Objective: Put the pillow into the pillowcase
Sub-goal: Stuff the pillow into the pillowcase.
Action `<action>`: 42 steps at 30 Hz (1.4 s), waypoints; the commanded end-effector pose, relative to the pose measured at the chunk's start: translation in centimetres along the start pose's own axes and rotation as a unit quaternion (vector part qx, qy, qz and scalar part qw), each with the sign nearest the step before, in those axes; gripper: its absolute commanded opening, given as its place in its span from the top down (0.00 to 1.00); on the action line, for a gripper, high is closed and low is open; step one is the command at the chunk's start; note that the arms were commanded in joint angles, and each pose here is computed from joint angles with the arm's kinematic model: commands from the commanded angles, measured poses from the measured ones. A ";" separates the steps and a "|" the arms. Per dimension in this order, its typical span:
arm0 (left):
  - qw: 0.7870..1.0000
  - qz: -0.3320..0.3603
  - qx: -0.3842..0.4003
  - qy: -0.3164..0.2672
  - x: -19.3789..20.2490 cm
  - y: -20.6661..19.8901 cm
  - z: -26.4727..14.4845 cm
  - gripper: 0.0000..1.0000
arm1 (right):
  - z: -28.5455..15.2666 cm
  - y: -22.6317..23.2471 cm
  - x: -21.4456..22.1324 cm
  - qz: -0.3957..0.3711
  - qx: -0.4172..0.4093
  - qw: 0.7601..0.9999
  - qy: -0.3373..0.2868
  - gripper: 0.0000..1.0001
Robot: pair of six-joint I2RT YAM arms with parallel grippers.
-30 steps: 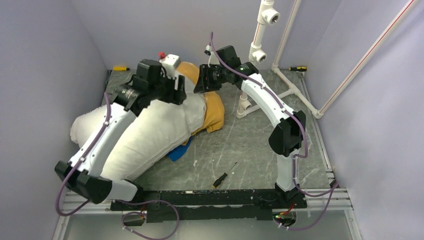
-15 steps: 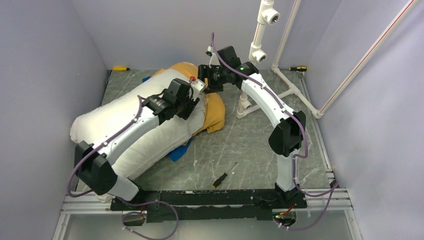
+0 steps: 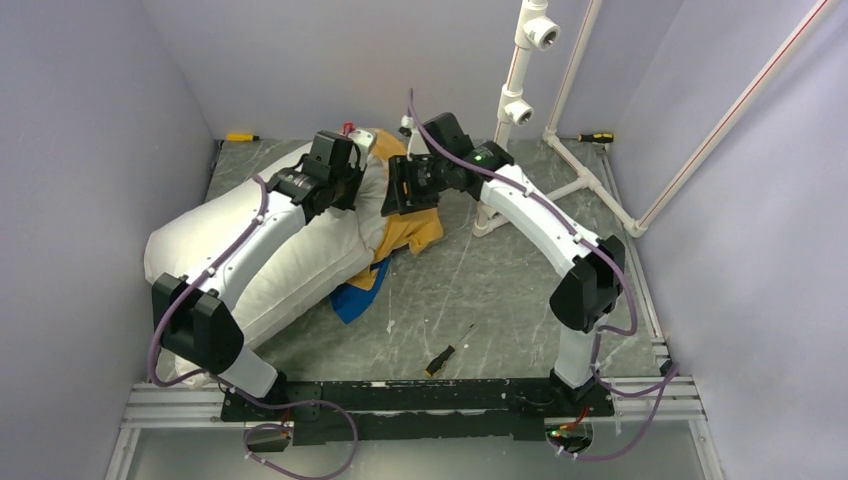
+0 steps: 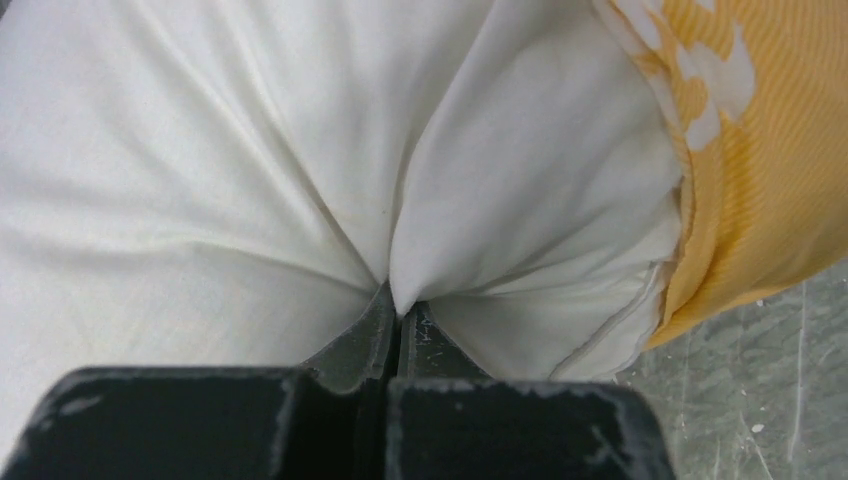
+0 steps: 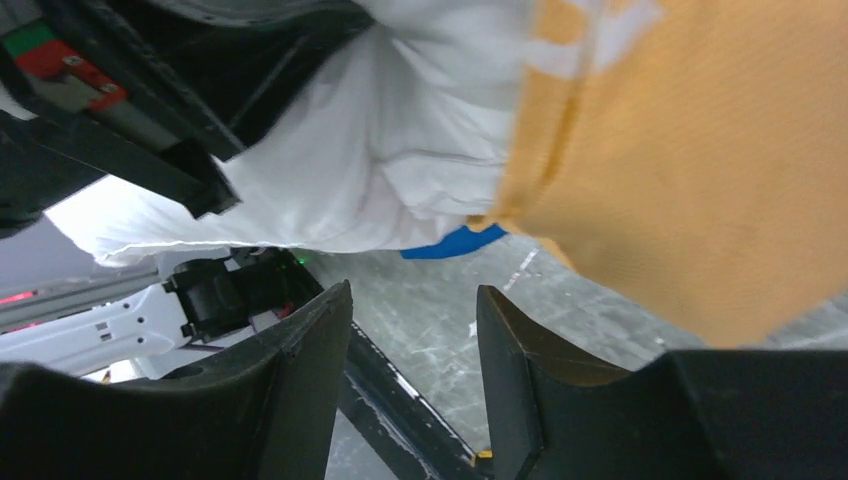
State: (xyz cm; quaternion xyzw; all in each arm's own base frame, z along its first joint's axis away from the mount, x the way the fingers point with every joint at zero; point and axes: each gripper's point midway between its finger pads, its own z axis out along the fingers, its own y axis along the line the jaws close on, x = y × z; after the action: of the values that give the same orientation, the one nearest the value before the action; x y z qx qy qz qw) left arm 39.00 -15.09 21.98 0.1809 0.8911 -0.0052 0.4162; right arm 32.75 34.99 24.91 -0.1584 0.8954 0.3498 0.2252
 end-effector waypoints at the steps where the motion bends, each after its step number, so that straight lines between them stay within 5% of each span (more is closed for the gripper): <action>1: 0.999 -0.030 -0.015 0.017 0.2 1.2 -0.4 1.00 | 0.8 3.5 -1.7 -0.017 -0.043 0.999 -0.029 0.50; 12: 0.998 -0.059 0.021 0.020 -0.1 0.8 -0.4 1.00 | 2.7 -4.1 -3.2 0.030 0.098 0.992 -0.079 0.51; 19: 0.997 -0.059 0.039 0.019 -0.2 0.4 -0.5 1.00 | 5.6 -4.9 -3.3 0.028 0.064 0.995 -0.069 0.55; 24: 0.997 -0.066 0.048 0.010 -0.8 0.2 -0.8 1.00 | 5.7 -2.5 -4.5 0.005 0.014 0.998 -0.060 0.97; 27: 0.995 -0.078 0.056 -0.004 -1.8 -0.1 -1.1 1.00 | 2.8 2.3 -4.8 -0.043 -0.091 0.993 -0.062 1.00; 33: 0.988 -0.109 0.097 -0.042 -4.2 -1.5 -1.3 1.00 | -6.6 13.3 -4.4 -0.148 -0.367 0.914 -0.085 1.00; 42: 0.975 -0.186 0.076 -0.094 -5.5 -1.1 -0.5 1.00 | -13.5 20.4 -6.1 -0.191 -0.570 0.797 -0.057 1.00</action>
State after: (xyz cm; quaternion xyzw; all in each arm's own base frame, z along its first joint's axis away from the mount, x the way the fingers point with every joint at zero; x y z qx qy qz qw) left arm 40.32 -15.13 25.51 0.0761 0.8859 -0.1106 0.4439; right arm 34.74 43.07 34.06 -0.2024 0.6910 0.6666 0.1928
